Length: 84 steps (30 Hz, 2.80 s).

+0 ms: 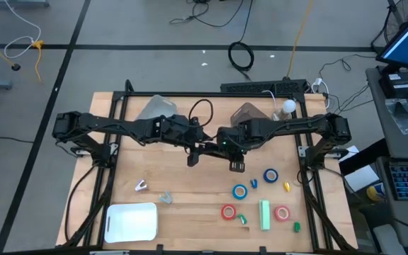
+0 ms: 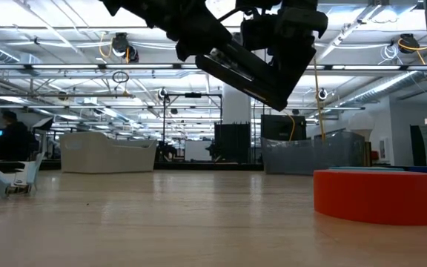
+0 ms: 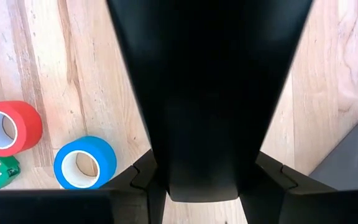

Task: Pick and place Stapler, Stapler remover, tape
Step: Put the black stapler into the gray bin

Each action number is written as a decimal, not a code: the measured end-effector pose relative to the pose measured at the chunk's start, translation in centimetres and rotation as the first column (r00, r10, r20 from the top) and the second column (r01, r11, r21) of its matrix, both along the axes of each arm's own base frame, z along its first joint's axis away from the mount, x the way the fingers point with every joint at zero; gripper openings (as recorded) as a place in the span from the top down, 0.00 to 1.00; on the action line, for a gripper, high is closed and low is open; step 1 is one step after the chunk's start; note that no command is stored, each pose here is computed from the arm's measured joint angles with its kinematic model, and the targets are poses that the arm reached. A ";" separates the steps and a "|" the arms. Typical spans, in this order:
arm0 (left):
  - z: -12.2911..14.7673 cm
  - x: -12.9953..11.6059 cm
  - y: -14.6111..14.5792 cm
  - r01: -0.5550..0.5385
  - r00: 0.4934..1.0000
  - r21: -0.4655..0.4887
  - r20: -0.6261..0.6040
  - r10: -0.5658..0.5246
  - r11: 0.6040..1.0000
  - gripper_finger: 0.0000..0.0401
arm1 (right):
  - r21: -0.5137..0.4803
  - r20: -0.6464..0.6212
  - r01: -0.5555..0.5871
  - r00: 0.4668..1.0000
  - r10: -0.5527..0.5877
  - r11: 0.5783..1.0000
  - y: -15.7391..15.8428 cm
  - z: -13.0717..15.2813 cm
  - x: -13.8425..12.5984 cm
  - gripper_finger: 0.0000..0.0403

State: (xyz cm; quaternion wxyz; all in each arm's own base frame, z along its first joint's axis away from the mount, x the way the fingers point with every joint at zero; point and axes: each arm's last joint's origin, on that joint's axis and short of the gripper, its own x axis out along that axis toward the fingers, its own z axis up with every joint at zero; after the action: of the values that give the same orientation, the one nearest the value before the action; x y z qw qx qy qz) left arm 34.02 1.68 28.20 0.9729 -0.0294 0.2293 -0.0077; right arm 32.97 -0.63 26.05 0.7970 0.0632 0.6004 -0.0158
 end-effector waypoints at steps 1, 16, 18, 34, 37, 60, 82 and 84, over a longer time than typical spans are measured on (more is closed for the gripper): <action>0.0 0.2 0.0 0.007 1.000 0.013 -0.013 -0.006 1.000 0.44 | 0.001 0.005 0.003 1.000 -0.003 1.000 0.0 0.0 0.0 0.65; 1.7 2.3 0.4 0.008 0.990 0.069 -0.140 0.002 0.998 0.44 | 0.016 -0.014 0.054 0.998 -0.054 0.998 0.0 0.0 -0.1 0.65; 2.0 2.3 0.4 0.005 0.991 0.070 -0.134 0.004 0.998 0.44 | 0.015 -0.012 0.054 0.998 -0.054 0.998 0.0 0.0 -0.1 0.65; 2.0 2.2 0.6 -0.002 0.988 0.050 -0.153 0.010 0.999 0.44 | 0.017 -0.011 0.057 0.998 -0.057 0.998 0.0 0.0 -0.1 0.65; 2.0 2.2 0.7 -0.004 0.987 0.045 -0.159 0.011 0.999 0.44 | 0.027 -0.009 0.056 0.998 -0.056 0.998 0.0 0.0 0.0 0.65; 1.5 3.0 1.0 0.002 0.975 -0.003 -0.224 -0.003 1.000 0.45 | 0.043 0.013 0.065 0.998 -0.066 0.997 0.1 0.1 0.2 0.65; 0.9 3.1 0.8 0.053 0.964 -0.043 -0.259 -0.063 0.998 0.66 | 0.038 0.014 0.058 0.998 -0.058 0.998 0.1 0.0 0.2 0.65; 0.9 3.1 0.8 0.057 0.964 -0.047 -0.259 -0.067 0.997 0.66 | 0.039 0.014 0.059 0.998 -0.060 0.998 0.1 0.0 0.2 0.65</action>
State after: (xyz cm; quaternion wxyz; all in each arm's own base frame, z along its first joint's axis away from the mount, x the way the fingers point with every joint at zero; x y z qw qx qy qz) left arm 37.11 2.48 29.11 0.9328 -0.0422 0.3557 -0.0388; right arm 33.17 -0.54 26.09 0.7993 0.0964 0.5925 -0.0275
